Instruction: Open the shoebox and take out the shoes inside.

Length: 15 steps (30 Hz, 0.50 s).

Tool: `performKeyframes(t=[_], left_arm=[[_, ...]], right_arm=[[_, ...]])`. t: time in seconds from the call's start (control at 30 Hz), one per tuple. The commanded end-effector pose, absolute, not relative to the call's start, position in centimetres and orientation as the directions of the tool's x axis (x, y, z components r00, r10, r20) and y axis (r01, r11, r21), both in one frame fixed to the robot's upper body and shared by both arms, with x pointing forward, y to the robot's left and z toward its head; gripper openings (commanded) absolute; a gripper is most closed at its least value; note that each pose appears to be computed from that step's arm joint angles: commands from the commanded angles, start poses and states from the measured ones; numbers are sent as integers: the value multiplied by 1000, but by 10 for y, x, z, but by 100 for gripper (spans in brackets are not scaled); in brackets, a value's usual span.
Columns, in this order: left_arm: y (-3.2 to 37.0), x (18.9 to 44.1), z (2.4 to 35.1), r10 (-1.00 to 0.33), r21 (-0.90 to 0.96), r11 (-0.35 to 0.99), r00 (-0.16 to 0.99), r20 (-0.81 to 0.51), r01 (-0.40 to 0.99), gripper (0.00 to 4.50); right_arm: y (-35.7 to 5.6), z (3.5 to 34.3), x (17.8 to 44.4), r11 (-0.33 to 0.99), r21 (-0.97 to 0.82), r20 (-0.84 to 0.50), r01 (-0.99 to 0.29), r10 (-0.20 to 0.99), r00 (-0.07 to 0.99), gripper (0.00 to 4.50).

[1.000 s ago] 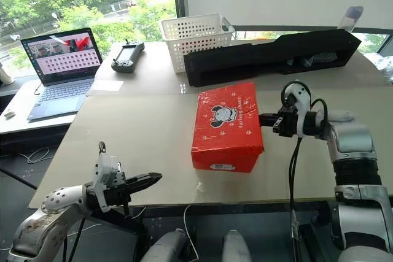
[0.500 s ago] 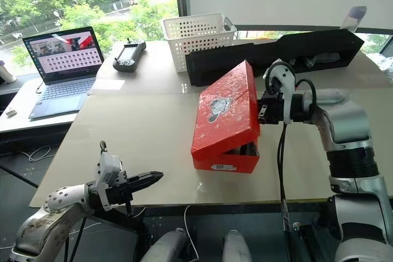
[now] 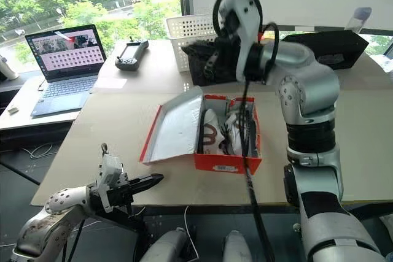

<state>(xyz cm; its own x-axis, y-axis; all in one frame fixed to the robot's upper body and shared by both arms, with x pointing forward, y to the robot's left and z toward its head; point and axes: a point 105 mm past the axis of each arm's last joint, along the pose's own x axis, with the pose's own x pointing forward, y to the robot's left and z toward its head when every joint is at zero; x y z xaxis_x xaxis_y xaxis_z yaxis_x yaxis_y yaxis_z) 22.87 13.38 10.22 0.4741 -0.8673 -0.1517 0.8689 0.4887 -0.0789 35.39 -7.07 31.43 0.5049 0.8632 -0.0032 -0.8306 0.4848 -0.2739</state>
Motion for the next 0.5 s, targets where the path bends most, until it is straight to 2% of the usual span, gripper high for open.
performKeyframes(t=[0.03, 0.17, 0.43, 0.5], left_arm=[[130, 223, 119, -887, -57, 455, 447, -119, 888, 0], [135, 225, 135, -905, -54, 420, 413, -106, 906, 0], [188, 276, 218, -907, 125, 397, 409, -99, 909, 0], [197, 289, 230, -903, 159, 404, 420, -84, 901, 0]], right_arm=[[-79, 325, 352, 519, -324, 13, -791, 838, 545, 2], [-85, 317, 355, 540, -310, -23, -783, 819, 574, 2], [-89, 273, 350, 555, -231, -181, -799, 783, 595, 2], [-88, 268, 349, 554, -219, -198, -803, 781, 593, 2]])
